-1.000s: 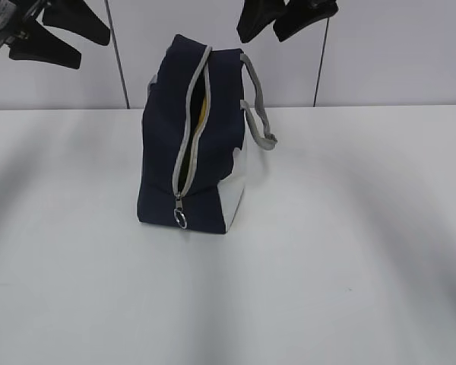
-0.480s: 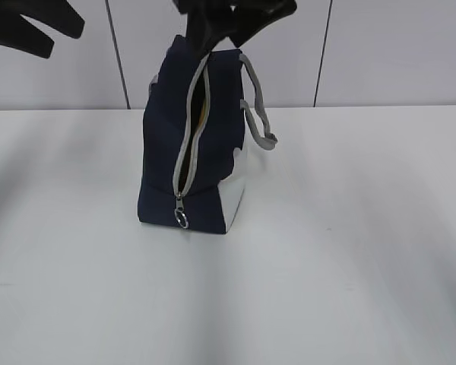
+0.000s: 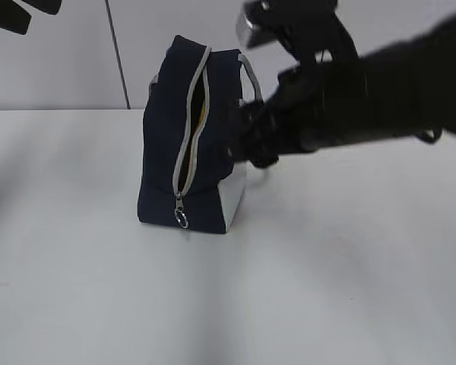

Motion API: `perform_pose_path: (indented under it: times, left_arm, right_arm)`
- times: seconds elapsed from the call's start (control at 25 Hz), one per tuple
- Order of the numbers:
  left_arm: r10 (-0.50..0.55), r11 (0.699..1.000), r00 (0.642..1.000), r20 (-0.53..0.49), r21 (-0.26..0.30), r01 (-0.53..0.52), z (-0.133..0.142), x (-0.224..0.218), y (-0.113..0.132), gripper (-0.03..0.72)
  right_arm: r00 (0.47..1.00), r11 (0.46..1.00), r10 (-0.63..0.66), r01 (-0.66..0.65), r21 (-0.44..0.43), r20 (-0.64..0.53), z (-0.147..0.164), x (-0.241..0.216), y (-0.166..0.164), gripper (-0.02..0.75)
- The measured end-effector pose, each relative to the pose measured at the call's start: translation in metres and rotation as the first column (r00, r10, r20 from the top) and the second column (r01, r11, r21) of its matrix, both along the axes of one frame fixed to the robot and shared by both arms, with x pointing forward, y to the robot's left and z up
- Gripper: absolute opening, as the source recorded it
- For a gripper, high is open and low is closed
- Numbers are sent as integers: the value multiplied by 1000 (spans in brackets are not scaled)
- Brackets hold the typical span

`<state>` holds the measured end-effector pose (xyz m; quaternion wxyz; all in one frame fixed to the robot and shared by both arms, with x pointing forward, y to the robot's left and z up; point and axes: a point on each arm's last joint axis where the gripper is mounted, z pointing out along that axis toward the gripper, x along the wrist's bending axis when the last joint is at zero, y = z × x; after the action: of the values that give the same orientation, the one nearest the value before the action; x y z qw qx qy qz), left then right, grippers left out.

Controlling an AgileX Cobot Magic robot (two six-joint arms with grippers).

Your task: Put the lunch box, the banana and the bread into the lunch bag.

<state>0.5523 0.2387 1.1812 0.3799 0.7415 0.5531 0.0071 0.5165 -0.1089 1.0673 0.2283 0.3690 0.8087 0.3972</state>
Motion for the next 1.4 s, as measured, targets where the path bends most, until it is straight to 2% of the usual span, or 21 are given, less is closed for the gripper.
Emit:
perform_pose_path:
  times: [0.12, 0.24, 0.4, 0.56, 0.72, 0.92, 1.24, 1.4]
  left_arm:
    - [0, 1000, 1000, -20, 1, 0, -6, 0, 0, 435]
    - [2, 1000, 998, -60, 3, -2, -18, -1, 0, 435]
    - [12, 1000, 995, -101, 8, -11, -33, -1, 1, 435]
    - [23, 1000, 993, -112, 11, -22, -40, 0, 1, 434]
    - [31, 999, 994, -102, 10, -30, -40, 1, 1, 434]
    - [36, 999, 995, -94, 10, -35, -40, 2, 2, 434]
    - [55, 998, 996, -67, 12, -54, -39, 5, 2, 434]
    - [62, 998, 997, -56, 14, -61, -39, 6, 3, 434]
  right_arm:
    - [999, 999, -32, 31, 36, 36, -45, -15, -12, 440]
    - [995, 996, -62, 57, 65, 80, -76, -25, -22, 440]
    - [990, 995, -78, 70, 76, 118, -102, -27, -25, 440]
    - [992, 996, -81, 75, 55, 101, -123, -20, -22, 440]
    - [995, 999, -12, 9, 31, 95, -138, -20, -16, 439]
    - [986, 988, 112, -124, 90, 123, -142, -24, -4, 439]
    - [977, 976, 180, -192, 102, 114, -154, -17, 8, 435]
    - [970, 969, 216, -228, 100, 114, -161, -10, 20, 385]
